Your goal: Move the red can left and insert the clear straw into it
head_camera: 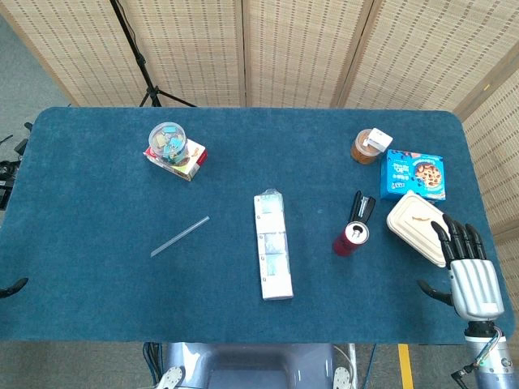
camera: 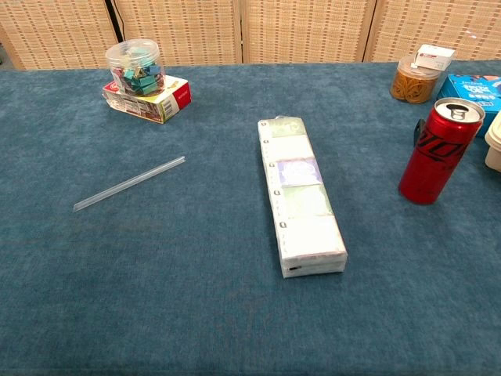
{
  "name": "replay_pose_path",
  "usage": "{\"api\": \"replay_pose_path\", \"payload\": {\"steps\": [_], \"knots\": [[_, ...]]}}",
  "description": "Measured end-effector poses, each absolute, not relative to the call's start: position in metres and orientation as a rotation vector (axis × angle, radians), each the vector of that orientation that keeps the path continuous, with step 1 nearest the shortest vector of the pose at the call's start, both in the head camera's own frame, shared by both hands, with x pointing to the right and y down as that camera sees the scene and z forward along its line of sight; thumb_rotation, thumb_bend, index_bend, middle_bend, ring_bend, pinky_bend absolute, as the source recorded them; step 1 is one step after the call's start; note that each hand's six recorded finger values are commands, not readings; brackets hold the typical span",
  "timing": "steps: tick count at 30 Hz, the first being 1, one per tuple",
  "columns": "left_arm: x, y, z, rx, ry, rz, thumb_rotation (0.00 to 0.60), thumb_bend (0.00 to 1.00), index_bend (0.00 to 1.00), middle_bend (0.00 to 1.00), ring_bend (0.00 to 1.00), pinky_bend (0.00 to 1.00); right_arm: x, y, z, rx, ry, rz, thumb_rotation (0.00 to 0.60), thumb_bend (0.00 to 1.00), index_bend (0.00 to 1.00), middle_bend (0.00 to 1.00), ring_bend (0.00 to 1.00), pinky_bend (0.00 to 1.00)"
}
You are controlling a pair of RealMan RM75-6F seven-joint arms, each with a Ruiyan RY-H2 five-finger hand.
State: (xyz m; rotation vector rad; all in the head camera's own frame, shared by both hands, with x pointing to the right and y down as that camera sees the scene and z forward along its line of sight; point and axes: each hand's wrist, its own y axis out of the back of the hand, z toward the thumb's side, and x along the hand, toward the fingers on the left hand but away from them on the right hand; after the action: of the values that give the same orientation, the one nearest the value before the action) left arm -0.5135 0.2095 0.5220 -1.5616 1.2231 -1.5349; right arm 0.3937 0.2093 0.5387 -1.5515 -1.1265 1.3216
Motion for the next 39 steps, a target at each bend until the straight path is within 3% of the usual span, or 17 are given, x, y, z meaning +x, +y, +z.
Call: {"api": "replay_pose_path", "payload": {"steps": [16, 32, 39], "knots": [[-0.505, 0.21, 0.523, -1.58, 1.205, -1.518, 0.6, 0.0, 0.0, 0.0, 0.0, 0.0, 0.391, 0.206, 0.556, -1.834, -1.246, 1.256, 0.6, 0.0, 0.0, 0.0, 0.0, 0.0], [-0.507, 0.208, 0.524, -1.578, 1.211, -1.53, 0.6, 0.0, 0.0, 0.0, 0.0, 0.0, 0.357, 0.162, 0.642, -2.286, -1.338, 1.0, 0.6, 0.0, 0.0, 0.0, 0.0, 0.0], [-0.509, 0.208, 0.524, -1.576, 1.217, -1.533, 0.6, 0.0, 0.0, 0.0, 0.0, 0.0, 0.343, 0.159, 0.655, -2.326, -1.33, 0.995, 0.6, 0.0, 0.0, 0.0, 0.0, 0.0]]}}
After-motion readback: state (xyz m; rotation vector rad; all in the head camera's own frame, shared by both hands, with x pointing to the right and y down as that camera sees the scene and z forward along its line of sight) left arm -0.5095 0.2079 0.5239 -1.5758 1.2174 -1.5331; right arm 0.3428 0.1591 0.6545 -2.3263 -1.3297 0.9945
